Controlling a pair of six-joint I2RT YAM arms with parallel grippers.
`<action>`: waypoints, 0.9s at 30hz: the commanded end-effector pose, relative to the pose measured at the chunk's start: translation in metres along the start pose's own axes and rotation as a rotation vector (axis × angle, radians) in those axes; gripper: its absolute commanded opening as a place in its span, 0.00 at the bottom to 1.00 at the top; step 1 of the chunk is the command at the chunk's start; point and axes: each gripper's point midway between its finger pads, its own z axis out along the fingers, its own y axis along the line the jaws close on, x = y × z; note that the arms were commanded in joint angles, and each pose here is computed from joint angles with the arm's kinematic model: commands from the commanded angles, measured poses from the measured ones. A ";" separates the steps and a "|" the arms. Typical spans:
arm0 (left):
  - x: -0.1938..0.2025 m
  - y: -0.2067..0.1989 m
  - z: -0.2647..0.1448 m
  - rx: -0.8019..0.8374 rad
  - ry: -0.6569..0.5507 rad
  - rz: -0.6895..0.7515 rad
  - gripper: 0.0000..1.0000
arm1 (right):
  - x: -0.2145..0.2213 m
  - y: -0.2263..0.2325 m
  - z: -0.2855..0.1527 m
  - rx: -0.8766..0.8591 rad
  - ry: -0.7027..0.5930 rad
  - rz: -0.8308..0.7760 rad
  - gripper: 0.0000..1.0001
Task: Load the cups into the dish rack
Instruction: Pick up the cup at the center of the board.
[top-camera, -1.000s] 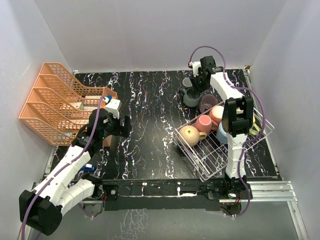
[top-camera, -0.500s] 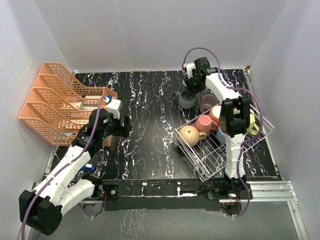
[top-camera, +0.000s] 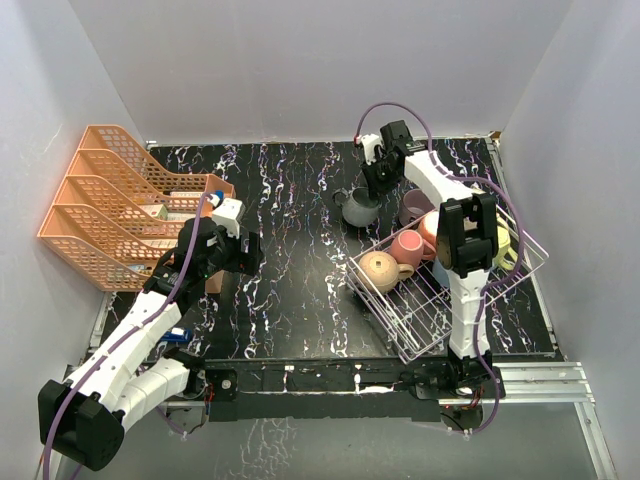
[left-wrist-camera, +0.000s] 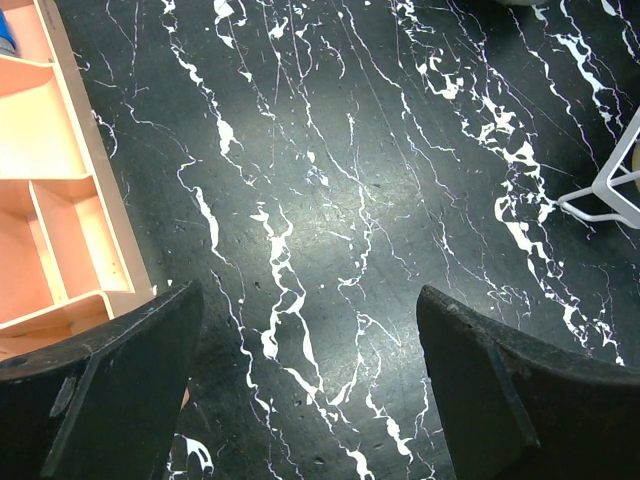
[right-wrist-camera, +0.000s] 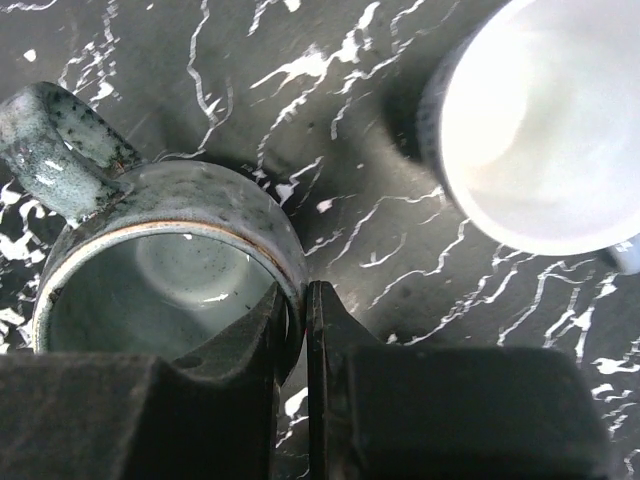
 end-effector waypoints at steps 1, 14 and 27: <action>-0.009 -0.003 -0.004 0.020 -0.040 0.006 0.85 | -0.036 0.034 -0.042 -0.101 -0.149 -0.036 0.08; -0.023 -0.018 -0.010 0.095 -0.111 -0.043 0.85 | -0.078 0.086 -0.109 -0.280 -0.444 -0.129 0.08; -0.101 -0.122 -0.092 0.759 -0.323 -0.647 0.83 | -0.123 0.131 -0.238 -0.297 -0.811 -0.385 0.08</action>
